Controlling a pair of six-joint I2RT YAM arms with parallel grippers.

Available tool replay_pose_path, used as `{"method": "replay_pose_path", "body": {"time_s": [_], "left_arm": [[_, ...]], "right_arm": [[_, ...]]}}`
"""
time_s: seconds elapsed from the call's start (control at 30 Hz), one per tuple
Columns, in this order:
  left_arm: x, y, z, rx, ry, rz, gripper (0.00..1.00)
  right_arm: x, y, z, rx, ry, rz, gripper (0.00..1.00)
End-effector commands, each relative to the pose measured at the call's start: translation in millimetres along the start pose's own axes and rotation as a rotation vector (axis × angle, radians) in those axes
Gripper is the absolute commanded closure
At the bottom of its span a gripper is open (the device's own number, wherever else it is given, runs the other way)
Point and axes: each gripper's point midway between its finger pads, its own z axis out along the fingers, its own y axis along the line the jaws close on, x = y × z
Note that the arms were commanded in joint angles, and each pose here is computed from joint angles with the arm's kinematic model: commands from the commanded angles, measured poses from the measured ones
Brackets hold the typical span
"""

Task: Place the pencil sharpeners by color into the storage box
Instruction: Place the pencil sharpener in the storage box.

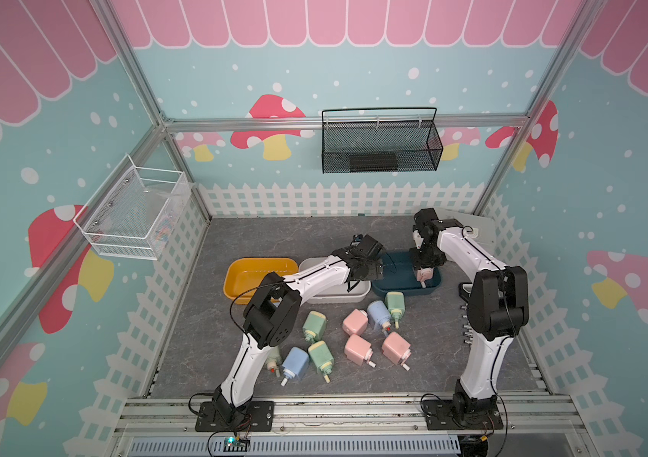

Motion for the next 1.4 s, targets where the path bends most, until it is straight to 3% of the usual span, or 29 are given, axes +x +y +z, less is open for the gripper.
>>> {"method": "replay_pose_path", "body": {"time_s": [0.0, 0.53, 0.97, 1.37], "left_arm": [[4, 1, 6, -0.038, 0.008, -0.015, 0.01], [12, 5, 9, -0.074, 0.023, -0.068, 0.01], [18, 6, 12, -0.083, 0.042, -0.073, 0.01], [18, 7, 12, -0.093, 0.039, -0.063, 0.01]], "right_arm": [[1, -6, -1, 0.030, 0.016, 0.002, 0.70], [4, -5, 11, 0.043, 0.046, 0.007, 0.60], [10, -9, 27, 0.077, 0.083, -0.020, 0.38], [10, -9, 31, 0.083, 0.085, -0.024, 0.35]]}}
